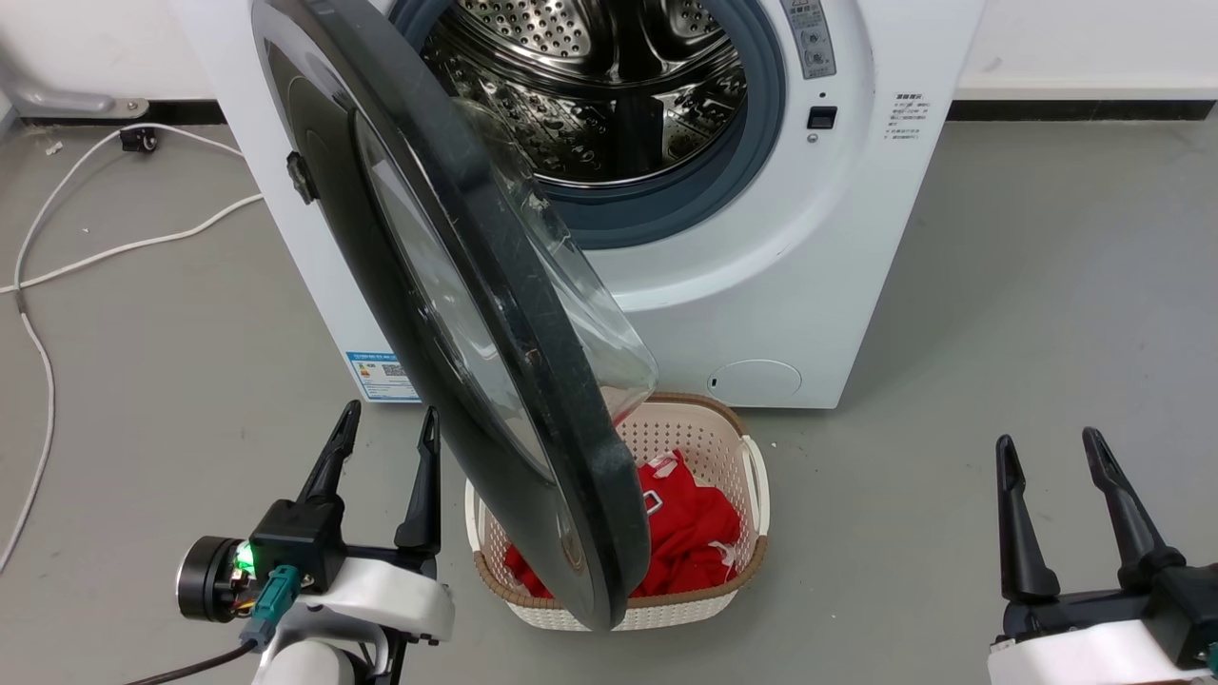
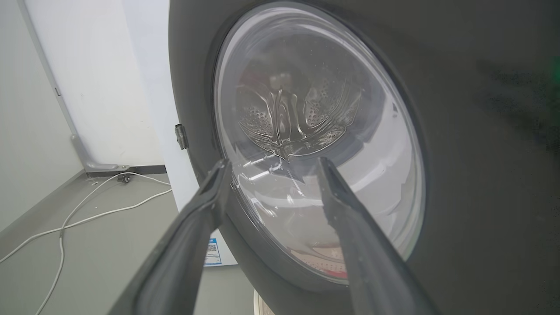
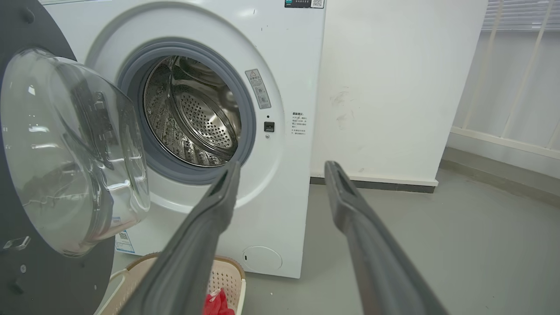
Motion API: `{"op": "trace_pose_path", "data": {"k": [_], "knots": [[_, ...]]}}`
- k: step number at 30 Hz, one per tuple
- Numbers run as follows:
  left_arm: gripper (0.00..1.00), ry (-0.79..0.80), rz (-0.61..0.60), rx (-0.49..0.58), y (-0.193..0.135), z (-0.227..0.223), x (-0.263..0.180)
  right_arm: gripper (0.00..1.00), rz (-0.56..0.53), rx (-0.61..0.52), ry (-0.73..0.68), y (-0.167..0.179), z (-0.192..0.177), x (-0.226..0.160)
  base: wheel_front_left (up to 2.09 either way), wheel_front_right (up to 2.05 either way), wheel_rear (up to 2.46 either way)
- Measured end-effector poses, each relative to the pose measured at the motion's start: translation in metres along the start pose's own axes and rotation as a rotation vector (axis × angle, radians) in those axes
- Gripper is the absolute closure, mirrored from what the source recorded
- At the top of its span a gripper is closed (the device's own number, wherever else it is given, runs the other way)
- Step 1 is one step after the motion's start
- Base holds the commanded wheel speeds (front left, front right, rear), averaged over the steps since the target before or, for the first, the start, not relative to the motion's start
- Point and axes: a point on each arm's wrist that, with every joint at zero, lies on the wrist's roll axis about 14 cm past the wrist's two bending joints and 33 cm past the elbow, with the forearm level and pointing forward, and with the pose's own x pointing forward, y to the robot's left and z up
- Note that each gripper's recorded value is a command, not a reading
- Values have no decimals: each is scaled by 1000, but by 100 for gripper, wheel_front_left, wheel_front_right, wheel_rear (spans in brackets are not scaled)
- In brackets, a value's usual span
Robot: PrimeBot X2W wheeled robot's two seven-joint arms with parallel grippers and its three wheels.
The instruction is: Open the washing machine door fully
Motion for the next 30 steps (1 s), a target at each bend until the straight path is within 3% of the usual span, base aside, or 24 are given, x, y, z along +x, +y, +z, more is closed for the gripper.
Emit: {"op": "trace_pose_path", "data": {"k": [11, 12, 13, 14, 23, 30], "knots": [[0, 2, -3, 3, 0, -1, 1, 0, -8, 13, 7, -2, -3, 2, 0, 0, 0], [53, 3, -4, 3, 0, -1, 1, 0, -10, 14, 8, -3, -3, 2, 0, 0, 0], [92, 3, -4, 3, 0, -1, 1, 0, -11, 14, 9, -3, -4, 2, 0, 0, 0], [100, 1, -5, 3, 0, -1, 1, 0, -11, 14, 10, -3, -4, 2, 0, 0, 0], [100, -92, -8, 10, 0, 28, 10, 0, -10, 25, 19, -2, -8, 3, 0, 0, 0], [100, -292, -1, 20, 1, 93, 17, 0, -7, 34, 25, -1, -10, 4, 0, 0, 0]]}}
